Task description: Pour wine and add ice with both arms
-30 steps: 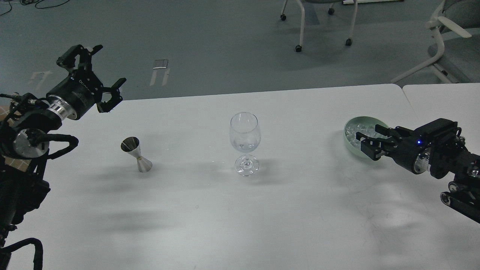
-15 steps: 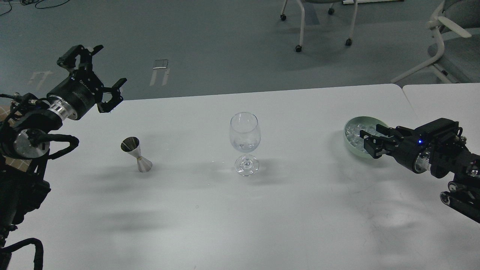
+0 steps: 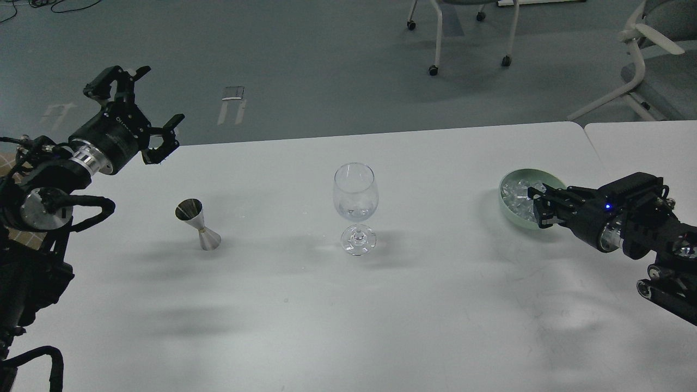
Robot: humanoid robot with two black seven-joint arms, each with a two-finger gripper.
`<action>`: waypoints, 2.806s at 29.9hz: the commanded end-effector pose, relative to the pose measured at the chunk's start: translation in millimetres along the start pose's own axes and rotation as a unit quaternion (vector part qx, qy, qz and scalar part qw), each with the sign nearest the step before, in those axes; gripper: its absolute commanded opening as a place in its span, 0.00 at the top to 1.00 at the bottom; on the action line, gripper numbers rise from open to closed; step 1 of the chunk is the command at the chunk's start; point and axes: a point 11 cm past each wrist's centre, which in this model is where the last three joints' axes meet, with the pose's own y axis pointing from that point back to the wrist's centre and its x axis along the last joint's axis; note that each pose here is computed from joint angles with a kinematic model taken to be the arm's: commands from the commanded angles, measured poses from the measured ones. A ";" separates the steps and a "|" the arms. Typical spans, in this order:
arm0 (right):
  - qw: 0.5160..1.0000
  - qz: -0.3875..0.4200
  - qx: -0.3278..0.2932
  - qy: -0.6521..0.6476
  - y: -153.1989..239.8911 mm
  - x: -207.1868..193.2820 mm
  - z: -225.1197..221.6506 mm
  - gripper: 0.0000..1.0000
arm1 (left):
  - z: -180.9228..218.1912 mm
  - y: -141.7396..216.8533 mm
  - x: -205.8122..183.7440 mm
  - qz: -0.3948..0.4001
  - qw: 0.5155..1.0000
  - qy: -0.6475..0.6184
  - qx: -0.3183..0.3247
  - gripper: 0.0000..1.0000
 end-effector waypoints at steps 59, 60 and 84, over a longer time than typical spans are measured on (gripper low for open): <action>0.938 0.039 0.317 0.134 -6.1 173.8 -248.8 1.00 | -9.9 -7.8 -14.0 -0.017 1.000 0.012 0.000 0.02; 0.938 0.039 0.317 0.134 -6.9 173.6 -250.5 1.00 | -10.6 -7.5 -13.7 -0.016 1.000 0.012 0.001 0.02; 0.939 0.037 0.318 0.130 -12.6 173.7 -254.6 0.80 | -11.6 -8.7 -15.4 -0.018 1.000 0.016 -0.001 0.02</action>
